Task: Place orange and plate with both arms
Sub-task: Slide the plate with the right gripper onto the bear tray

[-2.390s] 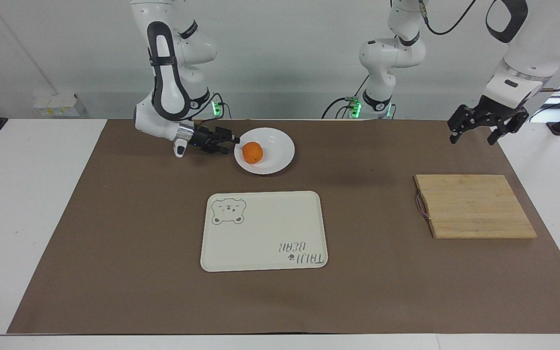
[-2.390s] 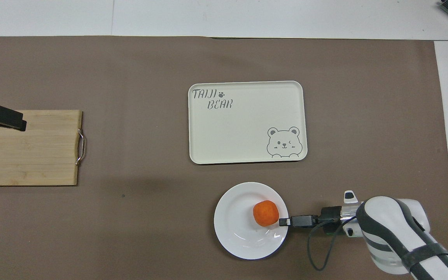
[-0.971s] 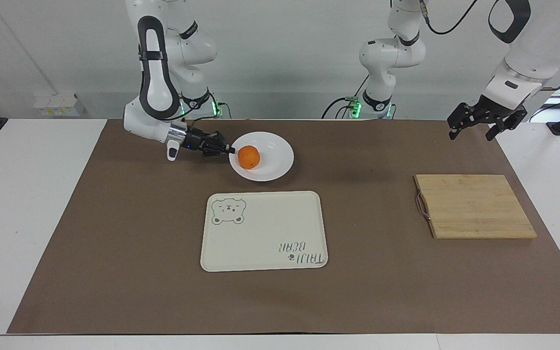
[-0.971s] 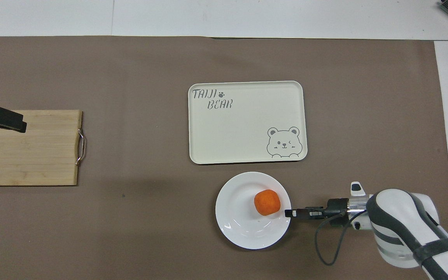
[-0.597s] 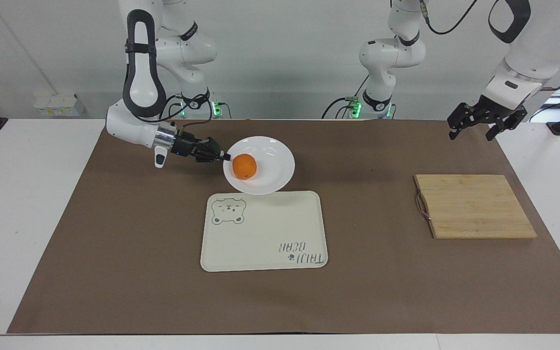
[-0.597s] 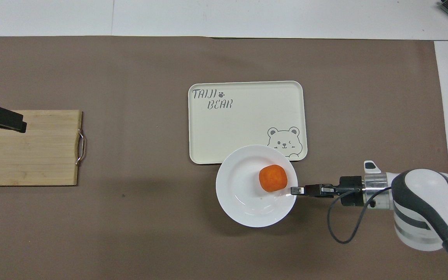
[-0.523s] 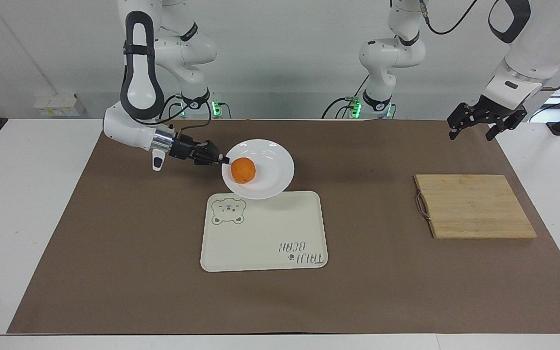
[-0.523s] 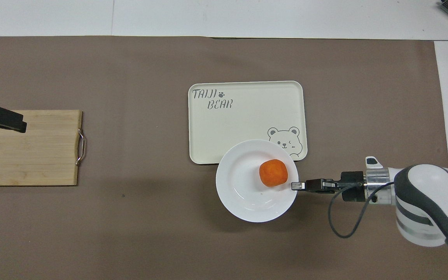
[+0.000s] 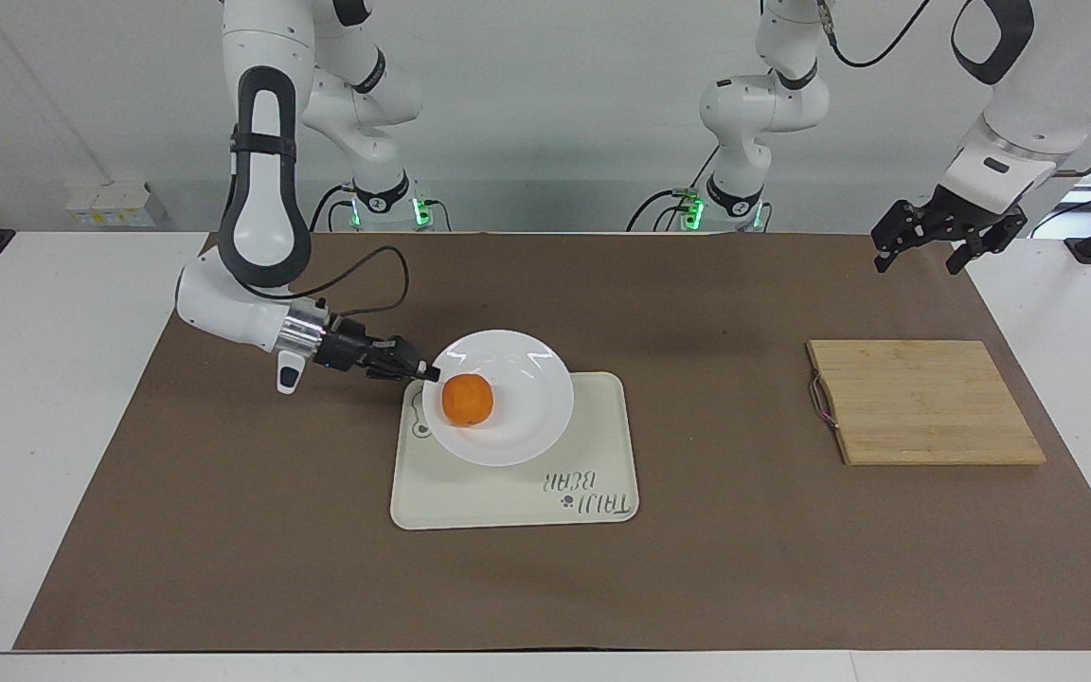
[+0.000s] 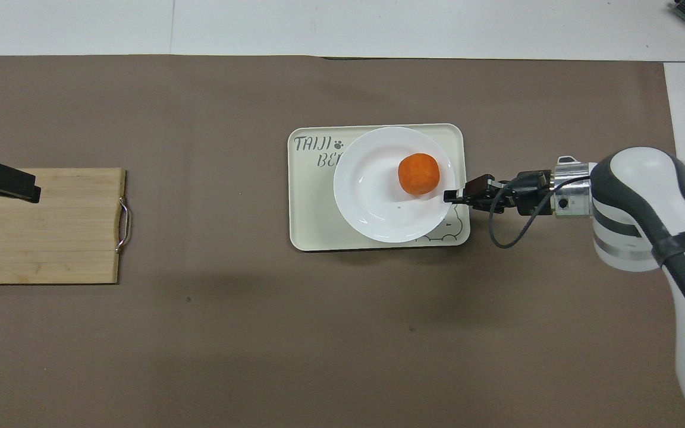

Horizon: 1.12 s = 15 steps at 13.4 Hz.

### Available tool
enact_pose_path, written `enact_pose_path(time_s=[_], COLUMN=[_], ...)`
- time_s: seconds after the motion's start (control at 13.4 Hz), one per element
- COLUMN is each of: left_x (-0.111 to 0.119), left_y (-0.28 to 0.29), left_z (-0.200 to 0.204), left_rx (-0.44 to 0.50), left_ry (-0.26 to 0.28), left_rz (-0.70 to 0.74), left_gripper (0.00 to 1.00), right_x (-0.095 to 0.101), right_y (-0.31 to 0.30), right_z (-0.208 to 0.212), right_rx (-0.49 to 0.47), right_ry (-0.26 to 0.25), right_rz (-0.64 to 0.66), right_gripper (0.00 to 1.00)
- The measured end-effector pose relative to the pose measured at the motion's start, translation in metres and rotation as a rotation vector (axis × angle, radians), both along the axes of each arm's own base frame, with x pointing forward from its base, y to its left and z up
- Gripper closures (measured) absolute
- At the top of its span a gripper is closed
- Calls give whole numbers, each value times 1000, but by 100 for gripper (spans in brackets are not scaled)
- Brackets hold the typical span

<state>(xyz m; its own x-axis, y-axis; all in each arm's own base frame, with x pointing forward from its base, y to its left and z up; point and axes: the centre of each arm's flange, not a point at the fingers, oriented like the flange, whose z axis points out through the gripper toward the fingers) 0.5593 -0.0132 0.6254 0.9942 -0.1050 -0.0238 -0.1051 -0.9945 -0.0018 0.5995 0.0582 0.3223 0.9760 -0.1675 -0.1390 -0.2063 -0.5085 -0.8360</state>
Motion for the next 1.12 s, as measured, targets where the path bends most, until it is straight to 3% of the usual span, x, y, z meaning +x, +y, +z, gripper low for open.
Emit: enact_pose_path(time_s=[0.3, 1.12], left_x=[0, 0], left_y=[0, 0], left_z=[0, 0], left_rx=[0, 0], left_ry=[0, 0], left_rz=[0, 0], left_gripper=[0, 0], right_x=[29, 16], right_y=[36, 40], right_z=[-31, -62], right_rx=[-15, -48], right_ry=[-10, 25], right_rz=[-28, -2], right_gripper=[96, 96])
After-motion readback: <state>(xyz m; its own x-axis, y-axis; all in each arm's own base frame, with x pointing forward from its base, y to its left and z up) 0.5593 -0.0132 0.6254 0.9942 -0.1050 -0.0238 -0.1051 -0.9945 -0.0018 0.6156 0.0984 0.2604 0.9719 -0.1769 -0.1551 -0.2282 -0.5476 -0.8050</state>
